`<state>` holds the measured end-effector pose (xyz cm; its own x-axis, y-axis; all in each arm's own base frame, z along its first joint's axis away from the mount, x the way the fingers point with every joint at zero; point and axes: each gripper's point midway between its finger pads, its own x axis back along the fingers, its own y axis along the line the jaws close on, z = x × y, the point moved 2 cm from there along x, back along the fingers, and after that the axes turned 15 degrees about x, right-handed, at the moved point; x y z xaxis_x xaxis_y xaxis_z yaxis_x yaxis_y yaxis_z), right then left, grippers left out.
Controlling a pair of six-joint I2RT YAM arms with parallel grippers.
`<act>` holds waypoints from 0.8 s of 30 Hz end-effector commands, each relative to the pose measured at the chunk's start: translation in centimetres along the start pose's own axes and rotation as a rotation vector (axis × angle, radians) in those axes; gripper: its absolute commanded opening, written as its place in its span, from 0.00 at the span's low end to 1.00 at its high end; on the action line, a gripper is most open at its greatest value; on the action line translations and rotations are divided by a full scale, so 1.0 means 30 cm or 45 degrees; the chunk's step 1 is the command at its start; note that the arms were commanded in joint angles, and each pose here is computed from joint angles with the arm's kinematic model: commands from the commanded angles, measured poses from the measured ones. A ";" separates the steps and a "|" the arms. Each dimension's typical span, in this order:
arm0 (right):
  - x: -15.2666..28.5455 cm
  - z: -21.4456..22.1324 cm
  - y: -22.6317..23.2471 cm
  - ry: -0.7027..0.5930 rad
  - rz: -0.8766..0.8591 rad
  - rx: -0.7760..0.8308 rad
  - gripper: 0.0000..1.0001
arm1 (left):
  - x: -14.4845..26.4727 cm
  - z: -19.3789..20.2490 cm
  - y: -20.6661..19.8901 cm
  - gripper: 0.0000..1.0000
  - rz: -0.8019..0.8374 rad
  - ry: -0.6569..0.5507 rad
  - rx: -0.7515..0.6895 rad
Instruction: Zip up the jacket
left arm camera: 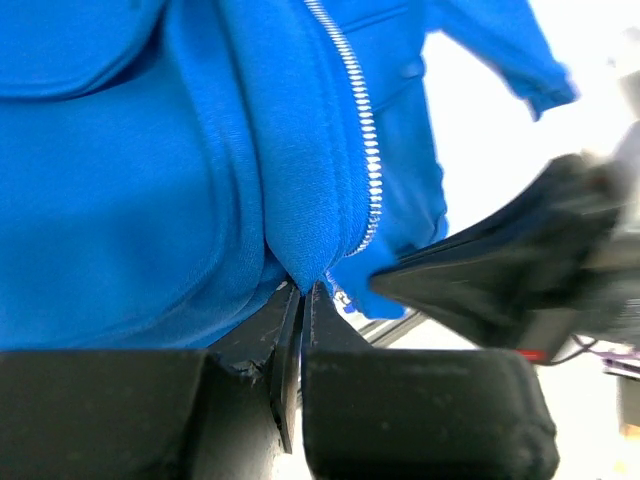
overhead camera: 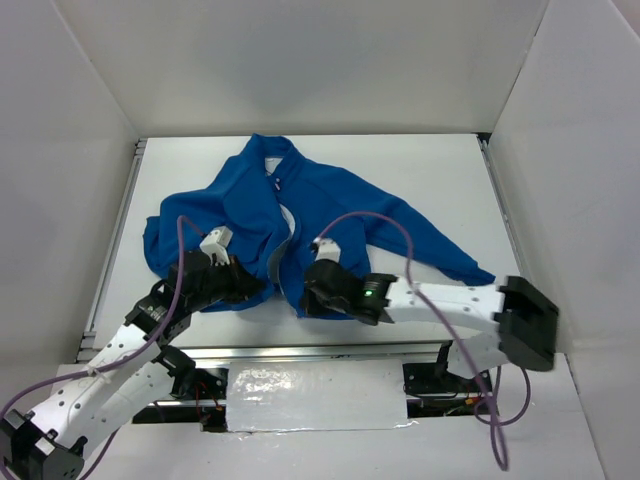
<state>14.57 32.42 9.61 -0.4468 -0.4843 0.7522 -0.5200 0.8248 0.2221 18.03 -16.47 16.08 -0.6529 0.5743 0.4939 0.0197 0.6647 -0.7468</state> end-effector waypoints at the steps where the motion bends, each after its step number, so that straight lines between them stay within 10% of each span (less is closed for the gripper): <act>1: 0.169 -0.306 0.060 -0.514 -0.181 -0.358 0.00 | -0.001 -0.048 -0.147 0.00 0.278 -0.059 0.009; 11: 0.302 -0.343 -0.015 -0.770 -0.416 -0.480 0.00 | 0.017 -0.137 -0.249 0.00 0.547 -0.277 0.087; 24: 0.394 -0.318 -0.004 -0.910 -0.694 -0.307 0.00 | 0.047 -0.048 -0.312 0.00 0.875 -0.154 0.005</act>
<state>16.92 29.13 21.65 -0.6213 -0.7765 0.1049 -0.5648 0.5366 0.6270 19.28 -20.24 20.77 -0.6668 0.7446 0.0311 0.2884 0.2964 -0.9105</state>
